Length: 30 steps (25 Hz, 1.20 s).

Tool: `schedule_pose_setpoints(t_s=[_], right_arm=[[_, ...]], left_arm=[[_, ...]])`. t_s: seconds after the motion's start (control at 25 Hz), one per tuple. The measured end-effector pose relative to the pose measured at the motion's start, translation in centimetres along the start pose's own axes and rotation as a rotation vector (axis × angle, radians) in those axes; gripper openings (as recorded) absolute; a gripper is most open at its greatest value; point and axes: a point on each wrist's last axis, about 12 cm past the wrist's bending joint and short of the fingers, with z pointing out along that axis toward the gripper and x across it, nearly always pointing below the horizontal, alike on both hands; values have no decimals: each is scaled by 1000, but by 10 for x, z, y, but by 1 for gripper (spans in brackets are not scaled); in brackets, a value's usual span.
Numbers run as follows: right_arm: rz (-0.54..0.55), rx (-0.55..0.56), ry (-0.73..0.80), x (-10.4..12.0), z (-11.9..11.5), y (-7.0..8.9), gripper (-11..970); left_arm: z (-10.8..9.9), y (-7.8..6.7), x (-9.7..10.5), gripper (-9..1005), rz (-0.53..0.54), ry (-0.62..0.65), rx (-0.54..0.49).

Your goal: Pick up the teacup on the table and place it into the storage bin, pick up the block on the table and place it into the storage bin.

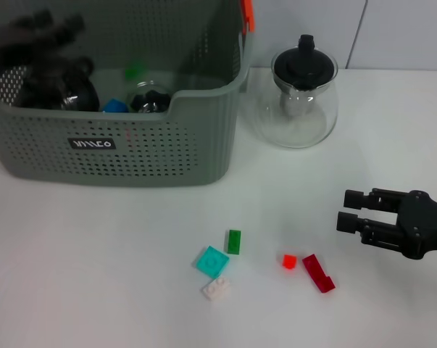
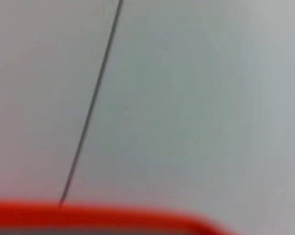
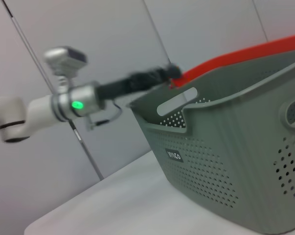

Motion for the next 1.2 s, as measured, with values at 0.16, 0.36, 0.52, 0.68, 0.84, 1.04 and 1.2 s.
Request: schedule_pose_setpoints(t_s=[0.16,0.36,0.52,0.68,0.84,1.04,1.2], right_arm=[[1,-1,0,0,0,0,583],[0,-2,1,0,1,0,583],[1,-2,1,1,0,0,582],[5,2,-2,2,-1,1,582],[12,3,-3,0,-1,0,582],[16,3,-2,-1,-1,-1,582],[17,4,-2,-1,-1,-1,582]], left_arm=[[-47,-14,-8,729,-40,-208,160],[-80,-32,6,830,65,-197,309],[-85,-36,43,828,175,72,332],[-82,-53,91,811,278,217,411],[-68,-67,135,787,350,280,406],[-50,-80,166,747,356,323,419],[-44,-91,175,710,334,322,455]])
